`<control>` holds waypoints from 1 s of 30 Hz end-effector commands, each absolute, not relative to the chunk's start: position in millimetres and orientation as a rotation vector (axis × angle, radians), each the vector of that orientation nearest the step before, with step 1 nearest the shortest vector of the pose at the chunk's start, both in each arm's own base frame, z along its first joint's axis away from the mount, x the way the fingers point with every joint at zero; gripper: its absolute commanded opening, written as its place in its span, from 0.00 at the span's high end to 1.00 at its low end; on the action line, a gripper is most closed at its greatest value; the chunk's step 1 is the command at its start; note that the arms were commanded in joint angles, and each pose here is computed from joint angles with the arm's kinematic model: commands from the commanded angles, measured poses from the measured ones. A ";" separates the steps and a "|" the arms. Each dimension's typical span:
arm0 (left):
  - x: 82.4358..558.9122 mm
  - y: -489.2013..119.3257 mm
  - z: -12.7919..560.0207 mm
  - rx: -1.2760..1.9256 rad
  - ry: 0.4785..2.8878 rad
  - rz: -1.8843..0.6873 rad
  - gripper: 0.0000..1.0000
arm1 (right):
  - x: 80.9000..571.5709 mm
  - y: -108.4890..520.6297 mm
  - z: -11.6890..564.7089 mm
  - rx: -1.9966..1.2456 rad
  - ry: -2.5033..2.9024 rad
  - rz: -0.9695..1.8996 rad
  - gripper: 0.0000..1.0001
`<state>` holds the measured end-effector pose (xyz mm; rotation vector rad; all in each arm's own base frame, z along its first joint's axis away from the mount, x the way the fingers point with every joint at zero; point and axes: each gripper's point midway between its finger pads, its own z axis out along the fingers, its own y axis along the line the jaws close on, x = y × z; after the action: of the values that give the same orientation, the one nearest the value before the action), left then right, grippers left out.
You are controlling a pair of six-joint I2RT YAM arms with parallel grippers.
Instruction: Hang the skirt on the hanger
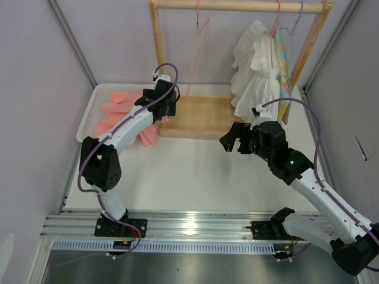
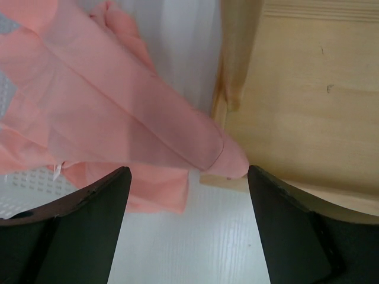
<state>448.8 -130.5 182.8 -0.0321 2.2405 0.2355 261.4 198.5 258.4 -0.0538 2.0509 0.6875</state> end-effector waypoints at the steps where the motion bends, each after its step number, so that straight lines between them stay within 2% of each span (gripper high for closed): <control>1: 469.4 -131.9 209.8 0.021 2.193 0.288 0.14 | 261.2 200.0 275.6 -0.080 2.005 0.715 0.01; 6: 477.2 -132.7 196.1 0.113 2.239 0.388 0.14 | 260.6 196.5 275.8 -0.074 2.001 0.711 0.01; 19: 450.5 -153.0 166.3 0.377 2.271 0.619 0.14 | 258.3 194.5 272.5 -0.070 2.005 0.727 0.00; 30: 450.6 -130.6 154.3 0.450 2.246 0.846 0.15 | 256.0 188.8 273.5 -0.055 2.001 0.724 0.01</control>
<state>450.3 -143.1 156.6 0.4130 2.2621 0.7375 257.7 192.1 263.6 -0.0595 2.0377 0.7110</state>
